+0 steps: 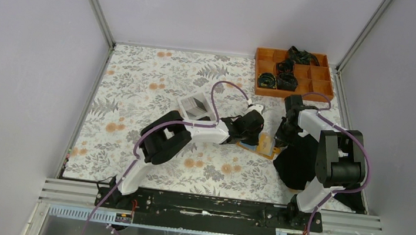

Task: Put the credit cards into the card holder
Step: Insert the credit card into the card holder.

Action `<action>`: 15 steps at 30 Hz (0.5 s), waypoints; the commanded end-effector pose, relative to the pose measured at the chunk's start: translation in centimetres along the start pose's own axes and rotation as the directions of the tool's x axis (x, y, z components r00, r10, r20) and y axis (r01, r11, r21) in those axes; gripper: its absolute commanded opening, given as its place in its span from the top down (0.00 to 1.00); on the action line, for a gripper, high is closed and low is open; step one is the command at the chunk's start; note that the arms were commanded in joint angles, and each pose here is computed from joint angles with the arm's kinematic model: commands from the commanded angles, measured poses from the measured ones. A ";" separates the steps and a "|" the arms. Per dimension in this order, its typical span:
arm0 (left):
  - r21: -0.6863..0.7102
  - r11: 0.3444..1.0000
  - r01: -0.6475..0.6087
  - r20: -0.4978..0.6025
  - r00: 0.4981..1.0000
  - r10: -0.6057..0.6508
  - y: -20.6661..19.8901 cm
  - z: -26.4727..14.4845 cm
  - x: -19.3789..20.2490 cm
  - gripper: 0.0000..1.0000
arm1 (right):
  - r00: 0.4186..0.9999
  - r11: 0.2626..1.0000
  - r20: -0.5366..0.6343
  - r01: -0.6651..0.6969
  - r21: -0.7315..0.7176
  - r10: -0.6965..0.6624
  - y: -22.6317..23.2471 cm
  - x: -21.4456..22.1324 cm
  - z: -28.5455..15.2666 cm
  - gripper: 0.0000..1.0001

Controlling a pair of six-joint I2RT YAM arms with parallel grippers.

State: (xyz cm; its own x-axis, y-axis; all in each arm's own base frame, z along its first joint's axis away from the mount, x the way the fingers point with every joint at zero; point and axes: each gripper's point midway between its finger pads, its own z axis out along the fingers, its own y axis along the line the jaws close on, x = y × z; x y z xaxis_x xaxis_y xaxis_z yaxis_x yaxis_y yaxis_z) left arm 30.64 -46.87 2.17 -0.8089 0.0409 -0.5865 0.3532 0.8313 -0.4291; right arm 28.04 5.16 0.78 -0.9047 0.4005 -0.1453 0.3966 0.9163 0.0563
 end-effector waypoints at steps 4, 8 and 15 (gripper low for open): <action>0.011 1.000 -0.025 0.009 1.000 0.024 -0.7 0.5 -0.2 0.96 | 1.000 1.000 -0.015 0.000 -0.004 -0.001 0.4 0.2 2.4 0.99; 0.023 0.999 -0.024 0.010 1.000 0.024 -1.0 0.7 -0.3 0.96 | 1.000 1.000 -0.015 -0.001 -0.004 0.001 0.5 0.2 2.4 0.99; 0.039 0.999 -0.023 0.017 1.000 0.022 -1.6 0.8 -0.7 0.95 | 1.000 1.000 -0.017 0.002 0.000 -0.002 0.5 0.1 2.5 0.99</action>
State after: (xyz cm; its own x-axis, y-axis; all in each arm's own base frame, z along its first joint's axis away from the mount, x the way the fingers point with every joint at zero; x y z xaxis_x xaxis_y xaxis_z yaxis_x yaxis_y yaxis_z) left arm 30.77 -47.38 2.23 -0.8084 0.0415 -0.5871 0.3583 0.8262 -0.4348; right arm 28.08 5.16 0.77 -0.9069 0.3976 -0.1394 0.3941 0.9175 0.0528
